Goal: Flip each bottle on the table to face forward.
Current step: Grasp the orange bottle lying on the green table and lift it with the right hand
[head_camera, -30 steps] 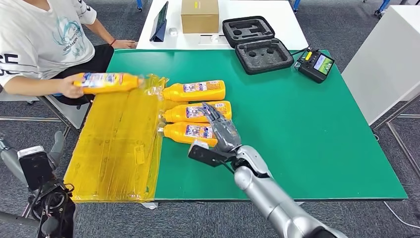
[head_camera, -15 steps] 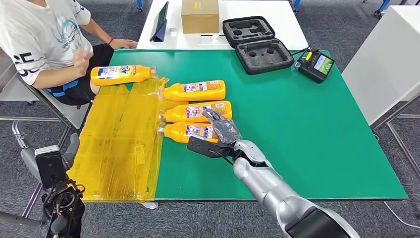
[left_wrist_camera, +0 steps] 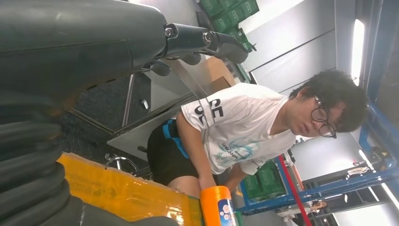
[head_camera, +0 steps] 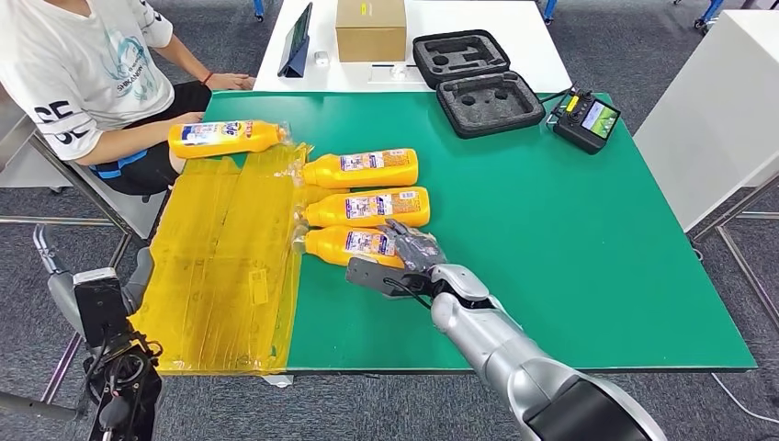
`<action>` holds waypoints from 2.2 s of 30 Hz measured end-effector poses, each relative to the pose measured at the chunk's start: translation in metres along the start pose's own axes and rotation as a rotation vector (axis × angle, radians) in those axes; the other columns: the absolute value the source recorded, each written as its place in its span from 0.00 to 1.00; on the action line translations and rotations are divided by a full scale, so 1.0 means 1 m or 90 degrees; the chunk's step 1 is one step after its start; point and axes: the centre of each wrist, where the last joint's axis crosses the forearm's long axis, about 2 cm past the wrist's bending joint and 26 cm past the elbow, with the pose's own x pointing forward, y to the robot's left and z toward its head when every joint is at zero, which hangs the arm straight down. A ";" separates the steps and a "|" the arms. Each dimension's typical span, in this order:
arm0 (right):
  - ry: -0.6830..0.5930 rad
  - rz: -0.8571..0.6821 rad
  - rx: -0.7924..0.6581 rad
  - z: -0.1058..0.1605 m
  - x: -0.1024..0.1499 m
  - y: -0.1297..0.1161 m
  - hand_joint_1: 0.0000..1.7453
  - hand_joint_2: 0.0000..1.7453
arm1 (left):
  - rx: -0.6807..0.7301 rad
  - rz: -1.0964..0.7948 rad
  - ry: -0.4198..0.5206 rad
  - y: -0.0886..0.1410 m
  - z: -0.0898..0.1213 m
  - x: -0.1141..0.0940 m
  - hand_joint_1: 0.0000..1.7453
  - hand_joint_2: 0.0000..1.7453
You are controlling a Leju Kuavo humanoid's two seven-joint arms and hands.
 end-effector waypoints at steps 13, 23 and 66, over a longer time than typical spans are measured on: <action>0.086 0.018 0.050 -0.004 -0.002 -0.006 0.83 1.00 | -0.008 -0.003 0.017 -0.002 0.005 -0.005 0.00 1.00; 0.089 0.019 0.065 -0.003 -0.005 -0.005 0.99 1.00 | -0.009 -0.002 0.022 -0.004 0.005 -0.005 0.00 1.00; -0.316 -0.487 -0.296 0.029 0.021 0.013 1.00 1.00 | -0.295 0.536 0.324 -0.014 0.060 0.009 0.00 1.00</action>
